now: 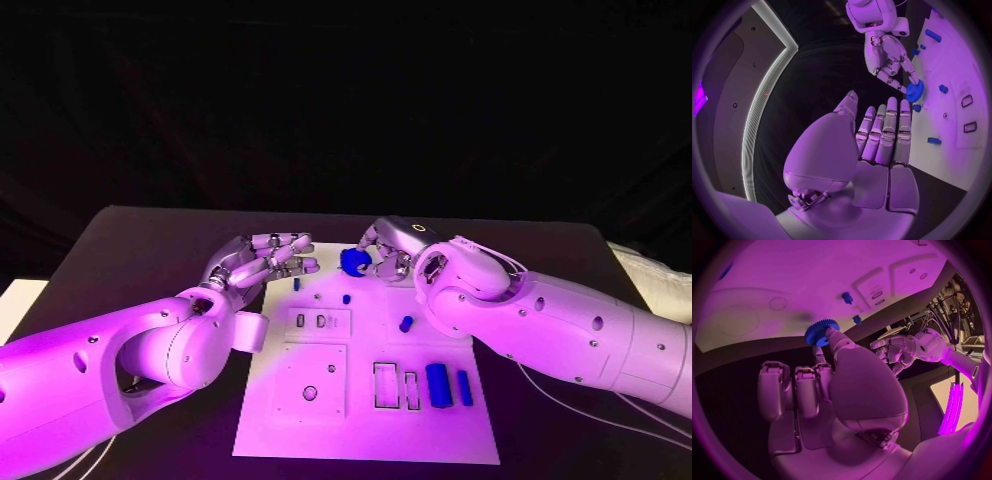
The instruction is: Assemble the parts on the task board
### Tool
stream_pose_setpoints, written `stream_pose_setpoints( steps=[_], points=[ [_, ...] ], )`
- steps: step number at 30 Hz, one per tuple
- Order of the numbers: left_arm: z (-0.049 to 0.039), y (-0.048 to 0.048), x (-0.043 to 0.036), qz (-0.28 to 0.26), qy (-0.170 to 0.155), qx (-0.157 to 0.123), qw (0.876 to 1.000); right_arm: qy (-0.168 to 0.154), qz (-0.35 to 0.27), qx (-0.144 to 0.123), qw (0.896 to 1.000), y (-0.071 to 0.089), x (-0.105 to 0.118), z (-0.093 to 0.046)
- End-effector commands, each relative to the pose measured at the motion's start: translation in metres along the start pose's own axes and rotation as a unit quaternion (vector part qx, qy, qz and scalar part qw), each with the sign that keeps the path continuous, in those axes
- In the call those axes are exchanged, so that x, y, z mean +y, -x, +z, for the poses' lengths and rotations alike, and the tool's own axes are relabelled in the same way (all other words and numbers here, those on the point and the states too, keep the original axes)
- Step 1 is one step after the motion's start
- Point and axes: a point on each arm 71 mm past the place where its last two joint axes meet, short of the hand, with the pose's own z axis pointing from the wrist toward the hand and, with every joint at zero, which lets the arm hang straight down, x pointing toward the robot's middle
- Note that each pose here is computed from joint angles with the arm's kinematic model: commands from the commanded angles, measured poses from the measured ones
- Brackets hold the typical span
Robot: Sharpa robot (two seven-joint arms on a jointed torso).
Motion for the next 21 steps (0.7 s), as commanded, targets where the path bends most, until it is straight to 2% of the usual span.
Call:
stream_pose_setpoints(
  steps=[1,10,21],
  points=[
    [0.0005,-0.0026,-0.0008,-0.008,-0.001,0.01,1.0,-0.001,-0.006,-0.007,1.0,-0.001,0.004,0.003],
    [0.0006,-0.0042,-0.0006,-0.008,-0.001,0.011,1.0,-0.009,0.002,0.015,1.0,-0.013,0.008,0.015],
    [0.0006,-0.0056,-0.0006,-0.009,-0.001,0.013,1.0,-0.005,0.006,0.027,1.0,-0.022,0.016,0.021]
  ],
)
